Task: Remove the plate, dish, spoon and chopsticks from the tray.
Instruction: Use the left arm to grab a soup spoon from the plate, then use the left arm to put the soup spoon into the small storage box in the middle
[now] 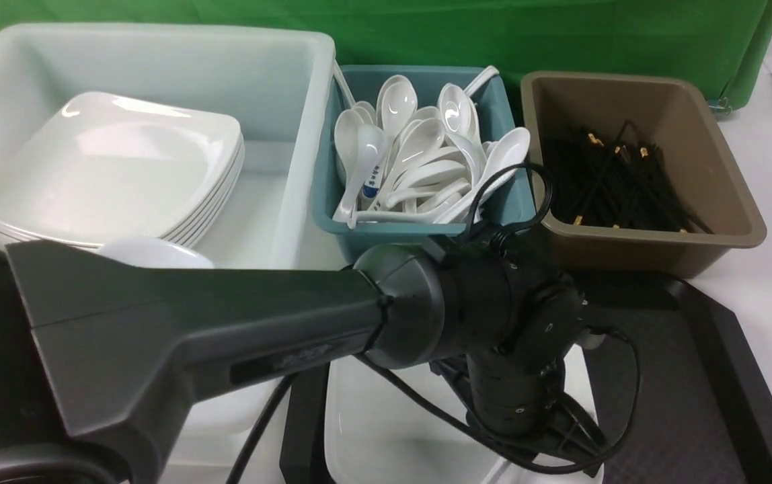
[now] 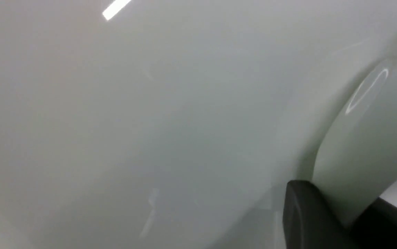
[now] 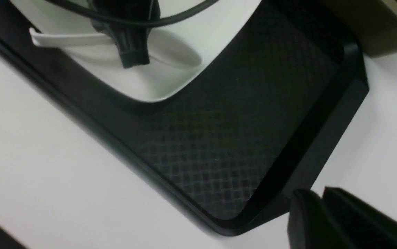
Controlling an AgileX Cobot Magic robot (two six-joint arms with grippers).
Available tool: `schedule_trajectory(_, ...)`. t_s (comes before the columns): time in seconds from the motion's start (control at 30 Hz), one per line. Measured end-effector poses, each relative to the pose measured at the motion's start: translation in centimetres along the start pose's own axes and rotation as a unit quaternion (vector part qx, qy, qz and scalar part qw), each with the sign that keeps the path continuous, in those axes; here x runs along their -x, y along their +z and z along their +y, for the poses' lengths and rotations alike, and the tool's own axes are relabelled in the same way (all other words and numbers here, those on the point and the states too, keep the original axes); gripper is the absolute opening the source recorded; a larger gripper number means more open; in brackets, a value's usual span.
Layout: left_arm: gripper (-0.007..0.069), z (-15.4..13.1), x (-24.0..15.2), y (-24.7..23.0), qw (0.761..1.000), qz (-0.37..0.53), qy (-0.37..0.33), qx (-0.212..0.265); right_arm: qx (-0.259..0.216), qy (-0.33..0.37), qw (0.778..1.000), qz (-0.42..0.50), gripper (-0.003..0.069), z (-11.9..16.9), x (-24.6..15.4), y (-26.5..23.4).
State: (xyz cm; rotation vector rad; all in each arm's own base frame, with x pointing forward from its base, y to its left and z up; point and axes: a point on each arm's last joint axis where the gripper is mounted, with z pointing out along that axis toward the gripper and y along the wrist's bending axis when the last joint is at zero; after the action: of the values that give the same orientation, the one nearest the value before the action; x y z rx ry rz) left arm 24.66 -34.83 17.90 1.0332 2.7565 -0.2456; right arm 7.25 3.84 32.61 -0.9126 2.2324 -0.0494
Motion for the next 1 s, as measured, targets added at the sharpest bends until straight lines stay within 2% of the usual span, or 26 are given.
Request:
schedule_trajectory(0.13,0.0069,0.9,1.6,-4.2,0.996,-0.063,0.039,0.043,-0.009,0.000,1.000,-0.007,0.0102,-0.2,0.1,0.0)
schedule_trajectory(0.23,0.0069,3.6,4.4,-8.9,0.983,-0.160,0.040,0.074,-0.009,0.002,1.000,-0.018,0.0106,-0.2,0.3,0.0)
schedule_trajectory(0.3,0.0069,6.6,6.4,-11.4,0.968,-0.233,0.023,0.084,-0.008,0.009,1.000,-0.028,0.0106,-0.1,0.5,0.0)
schedule_trajectory(0.33,0.0069,9.0,7.5,-12.5,0.959,-0.269,0.009,0.091,-0.007,0.014,0.999,-0.033,0.0107,-0.1,0.6,0.0)
schedule_trajectory(0.37,0.0069,9.9,7.8,-12.8,0.956,-0.280,0.002,0.093,-0.005,0.015,0.999,-0.035,0.0108,-0.1,0.6,0.0)
schedule_trajectory(0.47,0.0069,17.8,10.4,-13.5,0.924,-0.367,-0.047,0.098,-0.004,0.041,0.998,-0.046,0.0108,-0.1,0.8,0.0)
schedule_trajectory(0.5,0.0069,17.8,10.4,-13.5,0.924,-0.367,-0.047,0.098,-0.004,0.041,0.998,-0.046,0.0108,-0.1,0.8,0.0)
schedule_trajectory(0.53,0.0076,20.2,11.0,-13.0,0.917,-0.383,-0.061,0.098,-0.003,0.050,0.998,-0.047,0.0111,-0.1,0.8,0.0)
schedule_trajectory(0.57,0.0080,20.6,11.1,-12.9,0.915,-0.386,-0.059,0.100,-0.003,0.051,0.998,-0.047,0.0111,-0.1,0.8,0.0)
schedule_trajectory(0.6,0.0092,22.3,11.5,-12.5,0.911,-0.393,-0.066,0.102,-0.003,0.054,0.997,-0.048,0.0112,-0.1,0.9,0.0)
schedule_trajectory(0.67,0.0175,25.2,12.0,-10.6,0.906,-0.401,-0.084,0.106,0.005,0.066,0.997,-0.047,0.0117,0.0,0.8,0.0)
schedule_trajectory(0.7,0.0183,25.6,12.1,-10.4,0.906,-0.401,-0.087,0.107,0.007,0.067,0.997,-0.046,0.0118,0.1,0.8,0.0)
schedule_trajectory(0.73,0.0247,26.3,12.2,-9.6,0.906,-0.399,-0.091,0.108,0.014,0.072,0.996,-0.045,0.0118,0.2,0.8,0.0)
schedule_trajectory(0.77,0.0257,26.3,12.2,-9.6,0.906,-0.399,-0.091,0.108,0.017,0.074,0.996,-0.044,0.0118,0.2,0.8,0.0)
schedule_trajectory(0.8,0.0351,26.7,12.1,-9.2,0.908,-0.393,-0.096,0.106,0.025,0.078,0.996,-0.043,0.0120,0.4,0.8,0.0)
schedule_trajectory(0.83,0.0362,26.7,12.1,-9.1,0.909,-0.392,-0.096,0.106,0.027,0.079,0.996,-0.042,0.0120,0.4,0.8,0.0)
schedule_trajectory(0.87,0.0405,26.7,12.1,-9.1,0.910,-0.389,-0.100,0.103,0.030,0.080,0.995,-0.042,0.0120,0.5,0.8,0.0)
schedule_trajectory(0.93,0.0533,26.3,11.8,-9.8,0.916,-0.377,-0.109,0.088,0.035,0.083,0.995,-0.040,0.0125,0.6,0.8,0.0)
schedule_trajectory(1.0,0.0568,25.8,11.5,-10.8,0.920,-0.367,-0.108,0.082,0.036,0.084,0.995,-0.040,0.0127,0.6,0.8,0.0)
